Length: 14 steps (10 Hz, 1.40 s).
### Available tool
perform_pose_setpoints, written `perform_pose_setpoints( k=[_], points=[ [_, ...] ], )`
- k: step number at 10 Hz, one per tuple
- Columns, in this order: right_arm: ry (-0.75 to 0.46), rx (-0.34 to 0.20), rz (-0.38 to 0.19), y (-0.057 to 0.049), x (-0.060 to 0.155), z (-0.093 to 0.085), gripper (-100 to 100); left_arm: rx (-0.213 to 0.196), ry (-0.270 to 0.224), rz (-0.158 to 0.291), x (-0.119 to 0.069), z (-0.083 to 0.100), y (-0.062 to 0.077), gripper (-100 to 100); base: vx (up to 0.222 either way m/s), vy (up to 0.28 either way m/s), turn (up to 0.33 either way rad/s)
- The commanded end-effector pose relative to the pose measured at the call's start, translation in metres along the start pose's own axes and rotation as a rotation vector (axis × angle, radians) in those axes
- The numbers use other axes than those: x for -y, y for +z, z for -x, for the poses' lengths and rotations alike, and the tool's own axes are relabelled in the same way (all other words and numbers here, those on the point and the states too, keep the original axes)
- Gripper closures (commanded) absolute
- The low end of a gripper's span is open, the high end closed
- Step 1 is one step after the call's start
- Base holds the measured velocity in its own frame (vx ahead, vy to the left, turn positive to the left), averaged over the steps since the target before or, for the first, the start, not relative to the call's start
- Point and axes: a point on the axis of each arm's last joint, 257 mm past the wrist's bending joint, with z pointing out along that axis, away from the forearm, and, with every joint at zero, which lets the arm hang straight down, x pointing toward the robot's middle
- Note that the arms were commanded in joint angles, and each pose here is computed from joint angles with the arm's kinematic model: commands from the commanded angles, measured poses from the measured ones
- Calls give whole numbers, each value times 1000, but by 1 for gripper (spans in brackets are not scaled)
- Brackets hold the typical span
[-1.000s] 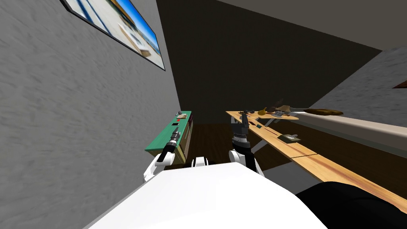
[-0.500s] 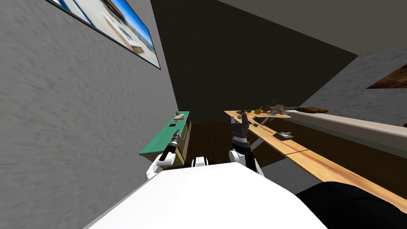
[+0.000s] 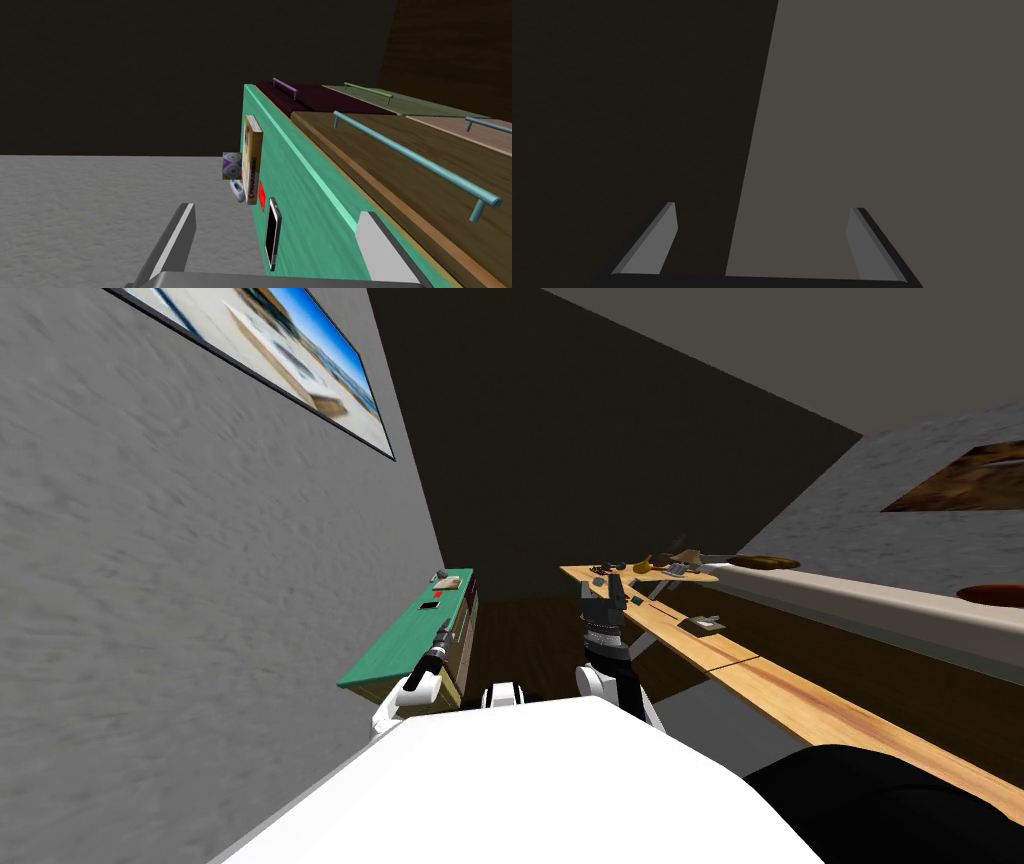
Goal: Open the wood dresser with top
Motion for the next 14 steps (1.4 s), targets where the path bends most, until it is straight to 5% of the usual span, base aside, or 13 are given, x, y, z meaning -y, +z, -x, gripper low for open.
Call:
perform_pose_setpoints(
  k=[1,5,10,14],
  points=[
    [0,0,0,0,0,0,0,24,-24,99,-40,12,2,-100,41,-13,-163],
    [0,0,0,0,0,0,0,46,-33,175,-73,23,-2,-100,18,-3,-45],
    [0,0,0,0,0,0,0,106,-66,349,-138,51,-11,-100,30,-5,-104],
    [0,0,0,0,0,0,0,125,-72,396,-156,60,-17,-100,15,-2,-39]
  ],
)
